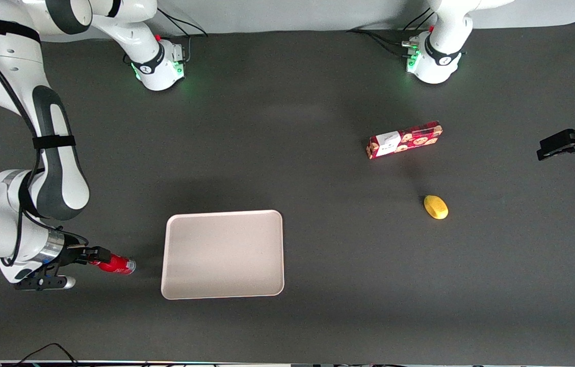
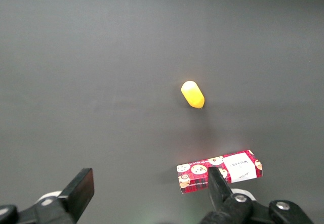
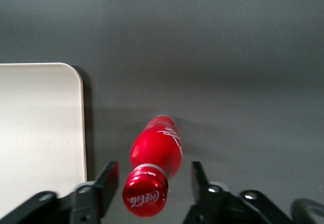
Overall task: Place coke bottle on tray
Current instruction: 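Close the right gripper on the bottle and lift it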
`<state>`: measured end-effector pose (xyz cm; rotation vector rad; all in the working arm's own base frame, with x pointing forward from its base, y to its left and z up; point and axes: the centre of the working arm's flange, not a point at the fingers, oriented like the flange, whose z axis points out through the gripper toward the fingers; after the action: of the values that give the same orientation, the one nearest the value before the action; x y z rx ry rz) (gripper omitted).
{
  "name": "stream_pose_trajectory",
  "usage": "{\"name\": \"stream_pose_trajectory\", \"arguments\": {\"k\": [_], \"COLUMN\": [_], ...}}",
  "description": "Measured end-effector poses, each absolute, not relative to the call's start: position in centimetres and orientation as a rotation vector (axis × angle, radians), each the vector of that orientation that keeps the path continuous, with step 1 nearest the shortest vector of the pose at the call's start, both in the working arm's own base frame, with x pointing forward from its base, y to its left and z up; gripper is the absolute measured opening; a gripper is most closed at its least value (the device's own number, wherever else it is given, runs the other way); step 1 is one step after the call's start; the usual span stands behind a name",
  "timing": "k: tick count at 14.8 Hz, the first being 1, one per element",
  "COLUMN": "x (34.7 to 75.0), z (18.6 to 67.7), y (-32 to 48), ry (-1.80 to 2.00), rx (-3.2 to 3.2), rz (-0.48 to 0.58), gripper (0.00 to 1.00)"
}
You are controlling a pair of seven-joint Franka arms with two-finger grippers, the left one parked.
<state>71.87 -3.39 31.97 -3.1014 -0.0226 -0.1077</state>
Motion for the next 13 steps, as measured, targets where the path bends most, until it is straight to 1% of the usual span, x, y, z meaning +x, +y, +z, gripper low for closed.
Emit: {"name": "stream_pose_trajectory", "arguments": {"k": [3, 4, 8, 10, 11, 13], "x": [71.9, 71.9, 72.1, 72.3, 72.5, 72.6], "z": [32.0, 32.1, 32.3, 33.3, 34.4, 37.8], "y": [-3.4, -3.4, -3.4, -2.9, -2.6, -2.1], "ry": [-0.041, -0.04, -0.044, -0.057, -0.07, -0.097], "rx": [-3.102, -3.102, -3.102, -3.1, -3.099, -3.098], "rz": [-0.111, -0.113, -0.12, -0.116, -0.096, -0.018], "gripper": [0.37, 0.32, 0.32, 0.32, 0.32, 0.32]}}
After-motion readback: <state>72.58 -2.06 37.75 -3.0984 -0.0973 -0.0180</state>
